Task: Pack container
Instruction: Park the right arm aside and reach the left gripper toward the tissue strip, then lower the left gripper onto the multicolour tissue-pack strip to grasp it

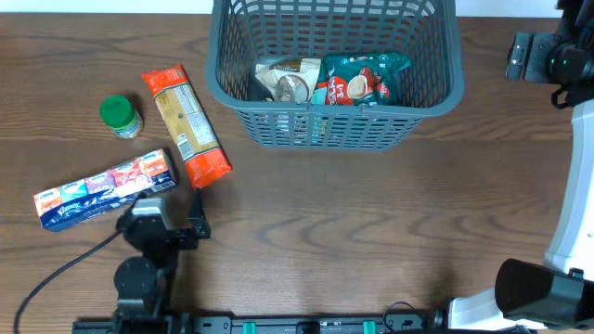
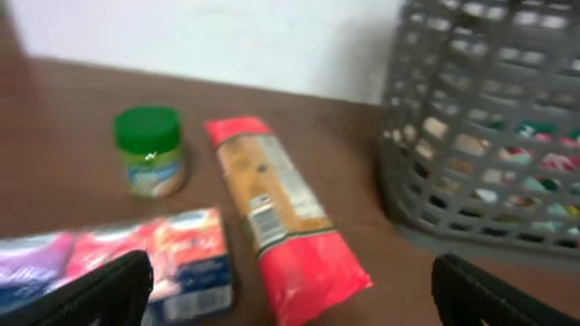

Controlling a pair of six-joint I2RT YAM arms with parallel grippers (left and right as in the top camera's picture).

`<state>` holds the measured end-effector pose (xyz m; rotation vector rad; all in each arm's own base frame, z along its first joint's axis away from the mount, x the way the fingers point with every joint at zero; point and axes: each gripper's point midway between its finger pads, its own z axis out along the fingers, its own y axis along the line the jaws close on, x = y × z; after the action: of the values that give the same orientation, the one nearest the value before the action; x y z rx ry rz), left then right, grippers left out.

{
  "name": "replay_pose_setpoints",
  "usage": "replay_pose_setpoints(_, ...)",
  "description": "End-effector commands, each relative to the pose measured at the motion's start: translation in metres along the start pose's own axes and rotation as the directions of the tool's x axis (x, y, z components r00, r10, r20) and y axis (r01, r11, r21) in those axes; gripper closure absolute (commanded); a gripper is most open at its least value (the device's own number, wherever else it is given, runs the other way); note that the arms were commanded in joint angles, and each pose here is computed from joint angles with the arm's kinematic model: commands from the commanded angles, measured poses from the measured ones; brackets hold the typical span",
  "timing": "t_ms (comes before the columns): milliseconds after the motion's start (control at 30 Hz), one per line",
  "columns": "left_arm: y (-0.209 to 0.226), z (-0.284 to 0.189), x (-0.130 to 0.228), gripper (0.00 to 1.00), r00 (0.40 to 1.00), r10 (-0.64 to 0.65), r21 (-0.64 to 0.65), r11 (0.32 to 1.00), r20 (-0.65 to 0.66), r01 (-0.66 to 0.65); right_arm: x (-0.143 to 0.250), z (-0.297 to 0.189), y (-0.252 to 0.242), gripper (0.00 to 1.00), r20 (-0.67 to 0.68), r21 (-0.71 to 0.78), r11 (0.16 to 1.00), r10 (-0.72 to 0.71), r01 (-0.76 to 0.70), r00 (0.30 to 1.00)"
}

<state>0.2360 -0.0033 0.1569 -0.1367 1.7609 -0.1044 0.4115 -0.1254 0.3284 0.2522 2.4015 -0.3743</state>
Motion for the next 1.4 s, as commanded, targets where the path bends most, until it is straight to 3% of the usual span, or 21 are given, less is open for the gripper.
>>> replay_pose_setpoints(0,0.017,-0.021,-0.056,0.01,0.997,-0.052,-0.133,0.989,0.058,0.060,-0.003,-0.006,-0.003,0.01,0.016,0.000,1.000,-0.003,0.003,1.000)
replay_pose_setpoints(167,0.015,-0.030,-0.109,0.02,0.989,0.094,-0.186,0.976,-0.111,-0.114,-0.003,-0.006,-0.003,0.01,0.016,0.000,1.000,-0.003,0.003,1.000)
replay_pose_setpoints(433,0.008,-0.008,-0.154,0.01,0.891,0.117,-0.189,0.957,-0.438,-0.218,-0.003,-0.006,-0.003,0.01,0.015,0.000,1.000,-0.003,0.003,1.000)
replay_pose_setpoints(600,0.006,0.009,-0.141,0.01,0.805,0.114,-0.159,0.955,-0.583,-0.250,-0.003,-0.006,-0.003,0.01,0.016,0.000,1.000,-0.003,0.003,1.000)
replay_pose_setpoints(800,0.015,0.018,-0.099,0.02,0.646,0.151,-0.099,0.937,-0.748,-0.334,-0.003,-0.006,-0.003,0.01,0.015,0.000,1.000,-0.003,0.003,1.000)
replay_pose_setpoints(1000,0.039,0.025,-0.079,0.02,0.572,0.071,-0.142,0.937,-0.817,-0.320,-0.003,-0.006,-0.003,0.01,0.015,0.000,1.000,-0.003,0.003,1.000)
replay_pose_setpoints(1133,0.048,0.023,-0.067,0.01,0.468,0.203,0.019,0.930,-0.860,-0.368,-0.003,-0.006,-0.003,0.01,0.015,0.000,1.000,-0.003,0.003,1.000)
replay_pose_setpoints(1367,0.064,0.019,-0.067,0.02,0.375,0.351,0.162,0.878,-0.858,-0.451,-0.003,-0.006,-0.003,0.01,0.015,0.000,1.000,-0.003,0.003,1.000)
